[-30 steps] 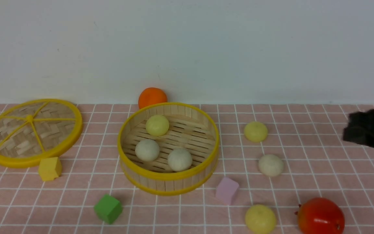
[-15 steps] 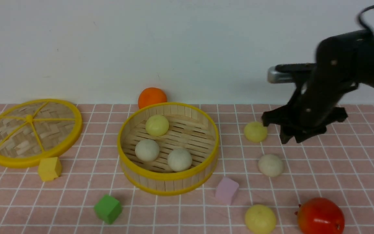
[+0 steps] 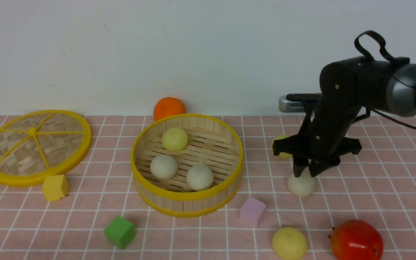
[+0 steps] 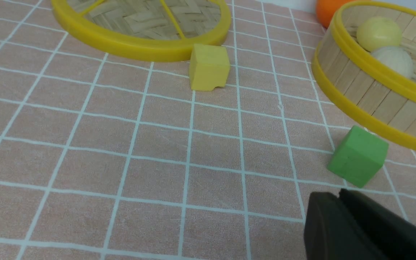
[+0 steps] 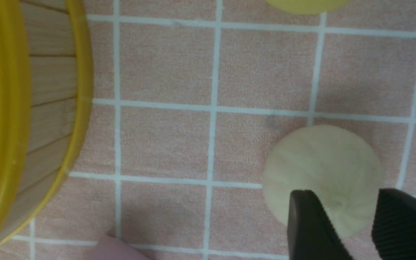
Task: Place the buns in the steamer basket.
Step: Use the right arm to grab a steamed stuffed bun
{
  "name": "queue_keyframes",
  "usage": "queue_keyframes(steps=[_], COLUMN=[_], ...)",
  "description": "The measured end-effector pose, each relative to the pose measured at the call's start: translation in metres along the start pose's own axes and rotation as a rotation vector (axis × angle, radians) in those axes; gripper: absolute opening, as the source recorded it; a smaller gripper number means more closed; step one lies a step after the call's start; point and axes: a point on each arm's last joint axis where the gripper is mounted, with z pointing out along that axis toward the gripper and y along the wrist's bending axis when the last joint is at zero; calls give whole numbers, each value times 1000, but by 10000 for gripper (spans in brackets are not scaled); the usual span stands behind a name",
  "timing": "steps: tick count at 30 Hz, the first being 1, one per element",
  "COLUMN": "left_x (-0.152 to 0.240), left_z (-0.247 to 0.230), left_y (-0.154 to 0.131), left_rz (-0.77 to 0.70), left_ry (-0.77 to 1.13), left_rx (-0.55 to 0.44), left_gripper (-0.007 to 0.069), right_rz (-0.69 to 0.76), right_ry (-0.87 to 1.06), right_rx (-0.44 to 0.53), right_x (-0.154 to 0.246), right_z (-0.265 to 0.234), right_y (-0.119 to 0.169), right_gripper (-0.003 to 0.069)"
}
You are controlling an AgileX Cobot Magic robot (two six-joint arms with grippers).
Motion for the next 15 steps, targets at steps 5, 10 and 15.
queue_keyframes(steps=[5,10,15], left_x=[0,0,0], left_z=[0,0,0], left_y=[0,0,0], left_rz=[0,0,0], left_ry=[0,0,0], left_rx=[0,0,0], left_gripper=[89,95,95], right_rz=[-10,-11,-19], right_ry=[32,28,38], right_rx=[22,22,25], right_x=[1,0,-1], right_z=[16,18,13], right_y=[-2,-2,-2], right_gripper=[299,186,25])
